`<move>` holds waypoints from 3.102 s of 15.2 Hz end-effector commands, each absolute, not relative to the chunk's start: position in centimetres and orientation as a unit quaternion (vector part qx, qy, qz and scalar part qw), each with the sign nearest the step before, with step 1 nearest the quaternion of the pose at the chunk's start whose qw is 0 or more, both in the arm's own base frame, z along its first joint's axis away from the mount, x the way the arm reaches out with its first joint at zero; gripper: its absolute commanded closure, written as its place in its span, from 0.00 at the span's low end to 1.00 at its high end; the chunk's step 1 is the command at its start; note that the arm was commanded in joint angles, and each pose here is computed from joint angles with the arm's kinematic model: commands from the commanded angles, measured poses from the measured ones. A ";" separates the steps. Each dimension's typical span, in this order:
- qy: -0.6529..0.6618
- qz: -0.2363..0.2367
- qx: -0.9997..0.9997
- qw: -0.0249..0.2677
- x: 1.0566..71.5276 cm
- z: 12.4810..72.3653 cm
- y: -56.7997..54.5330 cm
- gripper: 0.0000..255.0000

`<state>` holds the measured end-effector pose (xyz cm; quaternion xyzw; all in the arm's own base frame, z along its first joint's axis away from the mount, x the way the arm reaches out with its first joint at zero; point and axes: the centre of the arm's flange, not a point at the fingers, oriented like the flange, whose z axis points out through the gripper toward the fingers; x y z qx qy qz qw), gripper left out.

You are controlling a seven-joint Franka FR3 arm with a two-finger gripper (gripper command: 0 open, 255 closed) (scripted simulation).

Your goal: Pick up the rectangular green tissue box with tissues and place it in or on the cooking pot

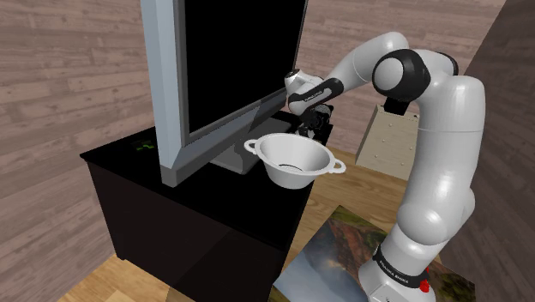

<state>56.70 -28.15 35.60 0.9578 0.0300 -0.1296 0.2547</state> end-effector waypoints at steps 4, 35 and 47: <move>0.031 -0.136 0.958 0.252 56.5 35.2 -28.1 1.00; 0.031 -0.136 0.958 0.252 56.6 47.7 -28.1 1.00; 0.031 -0.136 0.958 0.252 56.6 54.0 -28.1 1.00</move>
